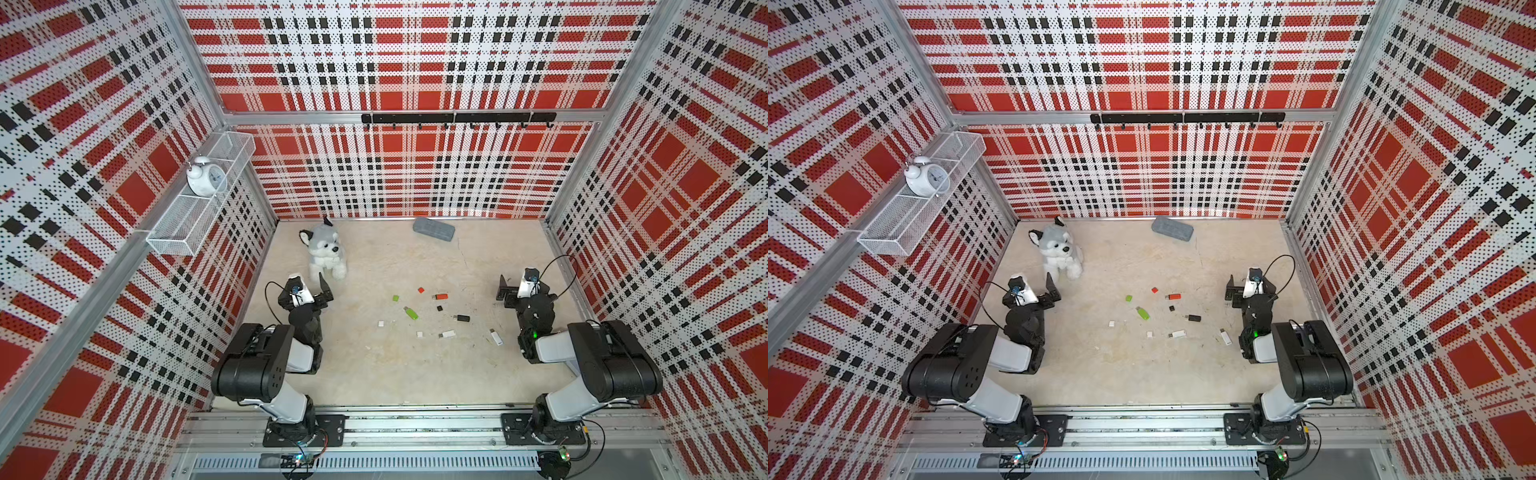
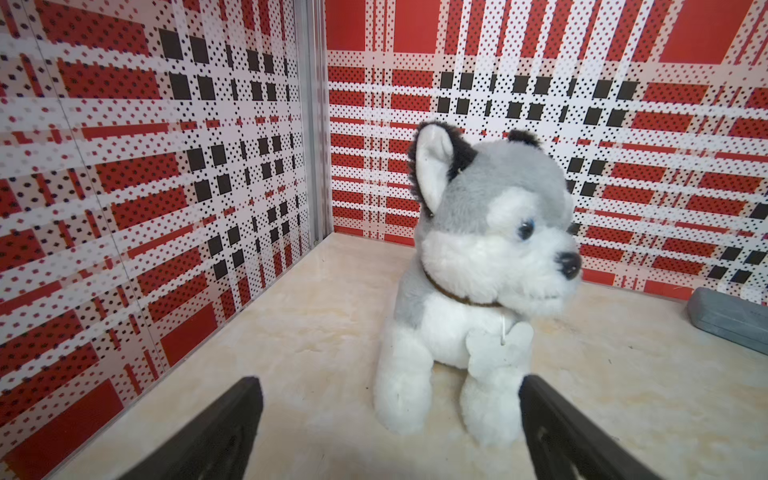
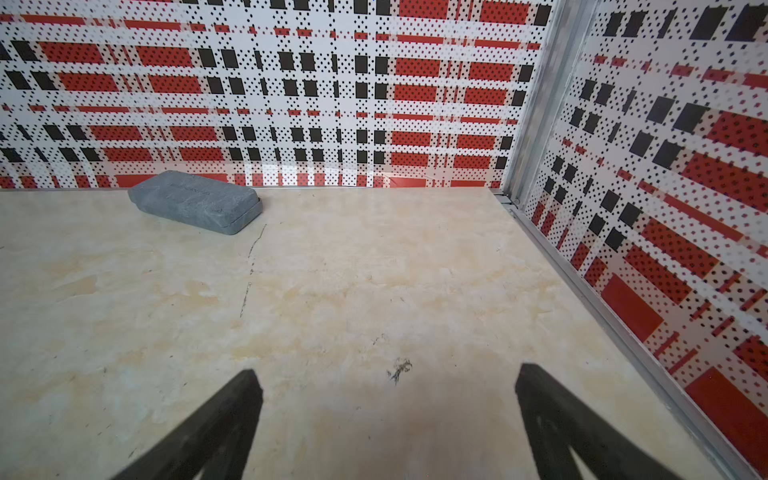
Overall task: Close the usb drive cover
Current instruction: Pick up the cover from the center of the board.
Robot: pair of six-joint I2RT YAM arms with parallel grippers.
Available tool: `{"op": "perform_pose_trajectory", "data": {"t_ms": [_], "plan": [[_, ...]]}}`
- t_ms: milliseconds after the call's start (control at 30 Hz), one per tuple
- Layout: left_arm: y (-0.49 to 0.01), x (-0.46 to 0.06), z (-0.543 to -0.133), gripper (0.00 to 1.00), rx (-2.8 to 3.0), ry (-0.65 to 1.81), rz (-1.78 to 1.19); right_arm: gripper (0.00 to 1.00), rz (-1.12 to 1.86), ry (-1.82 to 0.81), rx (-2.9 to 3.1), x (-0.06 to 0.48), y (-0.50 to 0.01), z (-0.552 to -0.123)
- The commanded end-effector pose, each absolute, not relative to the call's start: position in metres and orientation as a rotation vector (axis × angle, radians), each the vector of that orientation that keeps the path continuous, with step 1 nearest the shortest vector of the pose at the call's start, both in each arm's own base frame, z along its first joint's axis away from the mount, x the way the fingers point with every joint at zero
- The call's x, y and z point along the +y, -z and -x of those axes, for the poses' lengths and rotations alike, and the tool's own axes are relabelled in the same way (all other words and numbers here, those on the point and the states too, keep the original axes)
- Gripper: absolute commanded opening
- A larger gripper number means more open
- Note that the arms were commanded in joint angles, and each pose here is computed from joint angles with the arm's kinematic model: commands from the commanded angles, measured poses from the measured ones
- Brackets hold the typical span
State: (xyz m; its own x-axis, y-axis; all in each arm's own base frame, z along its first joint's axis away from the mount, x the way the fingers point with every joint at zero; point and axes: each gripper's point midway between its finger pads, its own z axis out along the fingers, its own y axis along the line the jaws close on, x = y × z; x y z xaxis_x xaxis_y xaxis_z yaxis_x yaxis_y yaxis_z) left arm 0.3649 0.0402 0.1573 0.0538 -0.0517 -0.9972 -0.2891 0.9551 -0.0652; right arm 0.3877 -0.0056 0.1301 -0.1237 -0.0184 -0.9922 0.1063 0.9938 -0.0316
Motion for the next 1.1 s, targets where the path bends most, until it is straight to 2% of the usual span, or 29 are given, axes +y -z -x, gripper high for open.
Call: {"op": "perform_pose_trajectory", "data": {"t_ms": [0,333,600,700,900,1067], "plan": [[-0.16,0.04,-0.366,0.98,1.501,-0.178,0.285,1.0,-0.092,0.115,1.687,-0.011,-0.131,-0.389],[-0.16,0.04,-0.367,0.98,1.503,-0.172,0.283,1.0,-0.087,0.116,1.688,-0.011,-0.13,-0.388],[-0.162,0.037,-0.364,0.98,1.492,-0.148,0.266,1.0,0.044,0.047,1.649,0.01,-0.139,-0.38],[-0.174,0.037,-0.352,0.98,1.448,-0.14,0.26,1.0,0.062,0.034,1.6,0.013,-0.149,-0.37],[-0.205,0.058,-0.324,0.98,1.358,-0.118,0.386,1.0,0.027,-0.013,1.786,0.015,-0.158,-0.382],[-0.237,0.051,-0.339,0.98,1.392,0.02,0.447,1.0,0.022,-0.206,1.984,0.038,-0.174,-0.375]]}}
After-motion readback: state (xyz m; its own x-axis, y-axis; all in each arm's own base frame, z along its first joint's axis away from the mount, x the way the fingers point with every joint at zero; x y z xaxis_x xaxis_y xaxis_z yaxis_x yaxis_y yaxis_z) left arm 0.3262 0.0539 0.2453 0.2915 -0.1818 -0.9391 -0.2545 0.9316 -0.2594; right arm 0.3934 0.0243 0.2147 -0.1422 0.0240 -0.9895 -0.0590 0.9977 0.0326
